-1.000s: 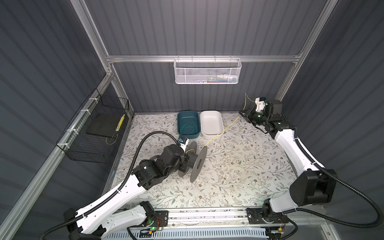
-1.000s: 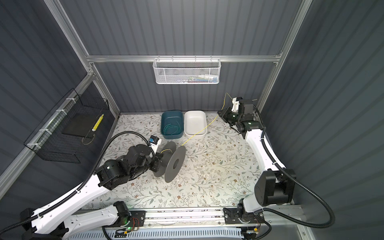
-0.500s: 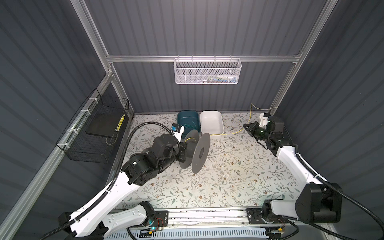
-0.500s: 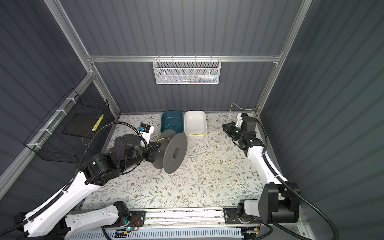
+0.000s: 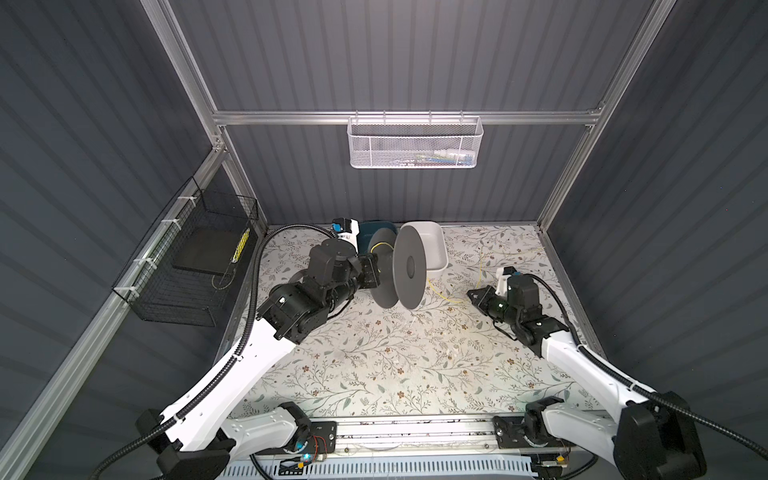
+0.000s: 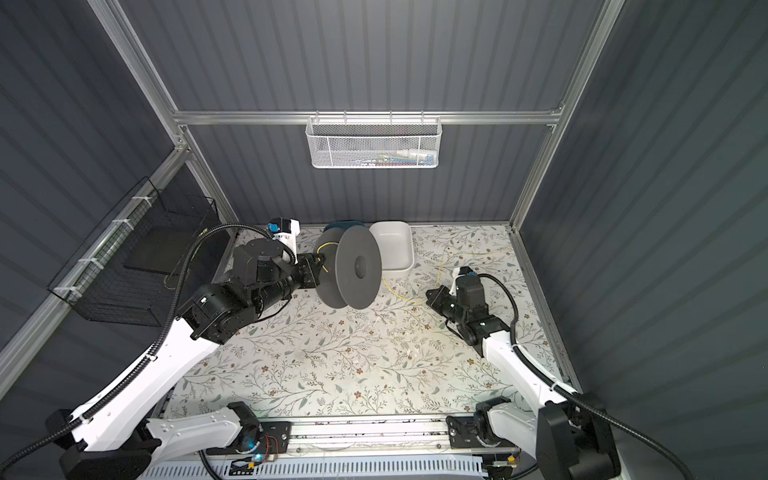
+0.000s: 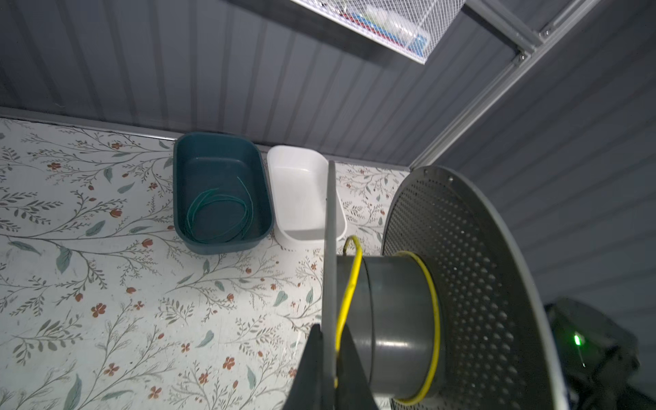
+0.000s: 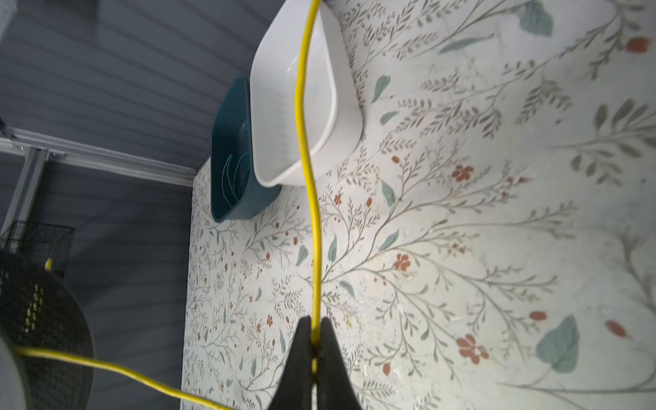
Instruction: Wrap the cables
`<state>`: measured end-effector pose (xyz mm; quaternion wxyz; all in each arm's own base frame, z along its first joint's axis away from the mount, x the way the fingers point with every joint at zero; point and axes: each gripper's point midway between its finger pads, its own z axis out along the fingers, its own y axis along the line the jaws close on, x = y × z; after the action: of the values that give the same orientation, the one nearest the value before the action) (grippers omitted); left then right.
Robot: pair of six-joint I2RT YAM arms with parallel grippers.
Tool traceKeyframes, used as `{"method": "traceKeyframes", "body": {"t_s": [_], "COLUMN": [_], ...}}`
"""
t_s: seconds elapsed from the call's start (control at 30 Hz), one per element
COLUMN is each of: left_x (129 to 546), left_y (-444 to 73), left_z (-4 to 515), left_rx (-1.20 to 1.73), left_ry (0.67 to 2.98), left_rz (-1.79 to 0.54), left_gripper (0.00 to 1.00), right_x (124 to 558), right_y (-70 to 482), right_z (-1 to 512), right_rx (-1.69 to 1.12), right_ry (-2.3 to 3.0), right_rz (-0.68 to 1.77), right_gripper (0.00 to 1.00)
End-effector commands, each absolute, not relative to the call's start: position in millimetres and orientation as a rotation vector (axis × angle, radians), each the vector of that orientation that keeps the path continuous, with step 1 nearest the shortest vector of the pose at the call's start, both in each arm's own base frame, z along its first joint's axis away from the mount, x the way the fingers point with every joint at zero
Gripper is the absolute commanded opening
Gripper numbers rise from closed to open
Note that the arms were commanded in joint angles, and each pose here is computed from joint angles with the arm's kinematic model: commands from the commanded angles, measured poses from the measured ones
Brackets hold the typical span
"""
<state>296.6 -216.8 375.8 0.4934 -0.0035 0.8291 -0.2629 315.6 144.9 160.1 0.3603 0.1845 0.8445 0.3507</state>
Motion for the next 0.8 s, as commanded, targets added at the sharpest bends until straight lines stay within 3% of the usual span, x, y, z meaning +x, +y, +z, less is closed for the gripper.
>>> {"method": "traceKeyframes", "body": {"t_s": [0.0, 0.4, 0.77], "left_x": [323.1, 375.9, 362.0], "left_y": [-206.1, -225.5, -252.7], "left_z": [423.2, 353.1, 285.2], "left_rx": [-0.215, -0.279, -0.103], "left_ry": [1.811, 1.941, 2.123], "left_rz": [-0.676, -0.435, -0.380], "left_gripper": [0.00, 0.00, 0.00], "right_x": [303.7, 249.2, 253.8], "right_y": [143.1, 224.3, 284.9], "right_z": [176.7, 284.0, 368.4], "right_rx": [0.471, 0.115, -0.130], "right_ry": [2.109, 1.998, 1.874], "right_rz": [0.823, 0.933, 1.018], "right_gripper": [0.00, 0.00, 0.00]}}
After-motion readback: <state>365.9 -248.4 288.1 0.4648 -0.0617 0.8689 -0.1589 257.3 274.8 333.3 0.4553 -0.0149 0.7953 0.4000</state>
